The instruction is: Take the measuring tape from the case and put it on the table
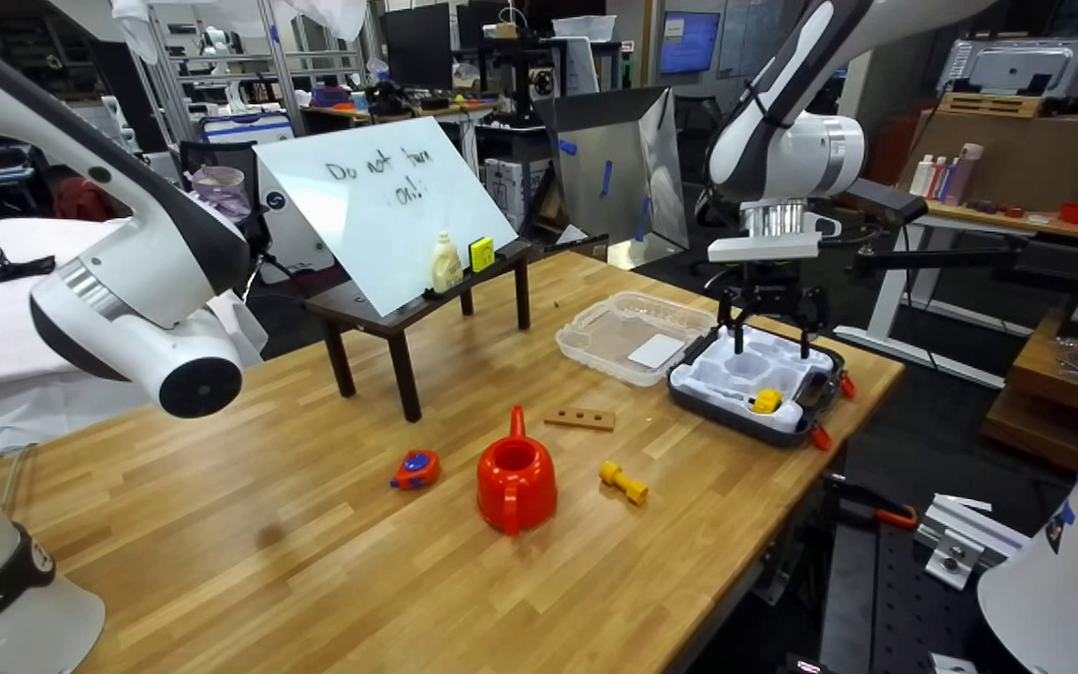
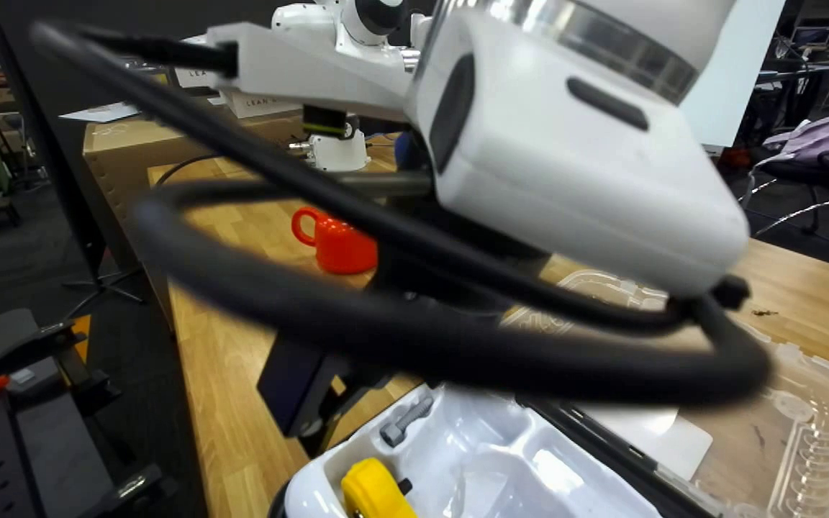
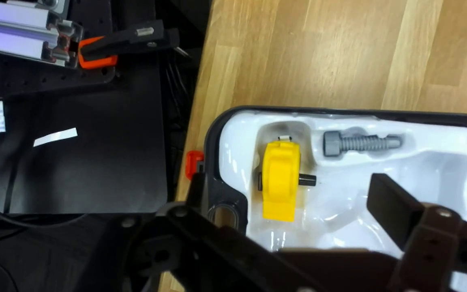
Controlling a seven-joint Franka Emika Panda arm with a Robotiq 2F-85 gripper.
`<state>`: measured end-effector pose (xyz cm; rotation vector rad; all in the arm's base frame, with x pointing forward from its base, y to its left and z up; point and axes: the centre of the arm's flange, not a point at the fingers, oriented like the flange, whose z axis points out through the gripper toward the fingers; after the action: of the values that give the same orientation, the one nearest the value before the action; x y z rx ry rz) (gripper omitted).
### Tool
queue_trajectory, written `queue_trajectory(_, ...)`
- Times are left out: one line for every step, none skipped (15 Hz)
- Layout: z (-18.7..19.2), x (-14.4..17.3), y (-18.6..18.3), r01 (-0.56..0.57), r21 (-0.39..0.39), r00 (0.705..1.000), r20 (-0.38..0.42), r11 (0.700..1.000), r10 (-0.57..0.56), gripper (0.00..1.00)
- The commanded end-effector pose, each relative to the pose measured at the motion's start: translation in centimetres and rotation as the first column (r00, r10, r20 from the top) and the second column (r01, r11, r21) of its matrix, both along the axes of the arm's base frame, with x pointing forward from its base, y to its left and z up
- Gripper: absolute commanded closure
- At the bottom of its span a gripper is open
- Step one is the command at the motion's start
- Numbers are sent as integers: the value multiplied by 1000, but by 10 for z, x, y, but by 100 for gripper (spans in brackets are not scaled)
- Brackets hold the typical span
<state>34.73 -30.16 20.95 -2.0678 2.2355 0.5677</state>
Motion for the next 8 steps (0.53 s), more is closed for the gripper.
queue_trajectory(-6, 0, -3, 10, 2, 1000, -9, 1000, -10, 0)
queue_trajectory(-9, 1, -5, 12, 2, 1000, -15, 1000, -12, 0)
queue_trajectory(-10, 3, -6, 13, 1, 1000, -15, 1000, -13, 0)
queue_trajectory(-9, 3, -6, 13, 0, 1000, -15, 1000, -13, 0)
queue_trajectory(-9, 4, -7, 13, 0, 1000, -14, 1000, -13, 0)
queue_trajectory(-9, 4, -7, 13, 0, 1000, -14, 1000, -13, 0)
queue_trajectory(-9, 4, -7, 13, 0, 1000, -14, 1000, -13, 0)
queue_trajectory(-6, 5, -5, 17, -4, 1000, -6, 1000, -17, 0)
